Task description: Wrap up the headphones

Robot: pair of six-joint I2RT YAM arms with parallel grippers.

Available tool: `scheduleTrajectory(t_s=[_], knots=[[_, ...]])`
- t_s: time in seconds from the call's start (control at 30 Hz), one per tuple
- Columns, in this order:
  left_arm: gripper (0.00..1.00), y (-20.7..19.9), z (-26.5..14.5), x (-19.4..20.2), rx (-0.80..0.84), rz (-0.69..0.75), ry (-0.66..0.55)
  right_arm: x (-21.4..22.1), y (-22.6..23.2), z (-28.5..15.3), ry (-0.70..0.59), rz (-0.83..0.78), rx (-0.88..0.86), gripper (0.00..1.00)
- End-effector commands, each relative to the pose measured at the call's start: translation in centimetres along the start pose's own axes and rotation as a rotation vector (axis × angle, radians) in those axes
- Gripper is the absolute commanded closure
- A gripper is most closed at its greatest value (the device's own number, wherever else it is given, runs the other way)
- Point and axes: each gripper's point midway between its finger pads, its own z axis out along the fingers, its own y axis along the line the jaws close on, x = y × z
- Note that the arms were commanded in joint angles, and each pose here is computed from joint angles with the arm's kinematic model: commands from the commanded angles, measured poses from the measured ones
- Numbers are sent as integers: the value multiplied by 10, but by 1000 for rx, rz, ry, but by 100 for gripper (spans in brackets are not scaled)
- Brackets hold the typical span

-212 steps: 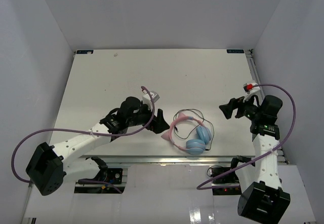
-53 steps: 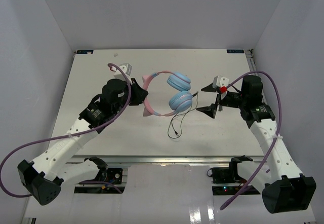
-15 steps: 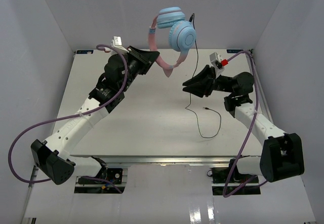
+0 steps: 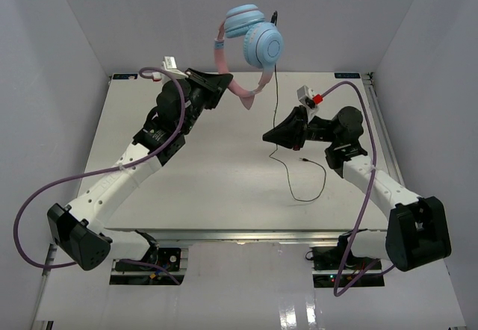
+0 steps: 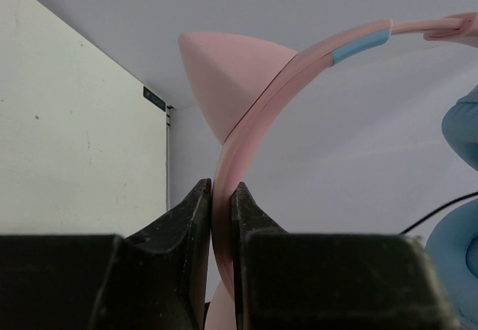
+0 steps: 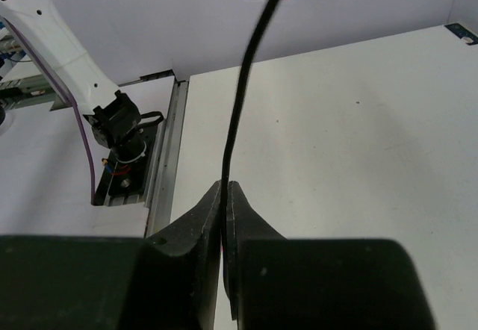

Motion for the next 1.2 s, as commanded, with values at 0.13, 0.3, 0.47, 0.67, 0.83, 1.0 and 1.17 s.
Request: scheduleTrajectory(t_s=[0.13, 0.3, 0.47, 0.67, 0.83, 1.0, 1.17], knots=[[100, 2, 18, -17, -116, 27, -73, 2, -15, 0, 97, -88, 124, 92], [100, 45, 41, -12, -256, 257, -74, 16, -36, -14, 323, -149, 289, 92], [100, 89, 65, 5, -346, 540, 9, 49, -47, -51, 690, -258, 459, 92], [100, 144, 77, 31, -415, 796, 162, 55, -59, -101, 1039, -543, 601, 92], [100, 171, 70, 32, -462, 909, 200, 49, -58, -121, 1161, -633, 594, 92], [100, 172, 57, 20, -464, 970, 177, 40, -60, -134, 1202, -697, 637, 92], [100, 169, 49, 20, -418, 1044, 218, 18, -67, -139, 1199, -762, 711, 92]])
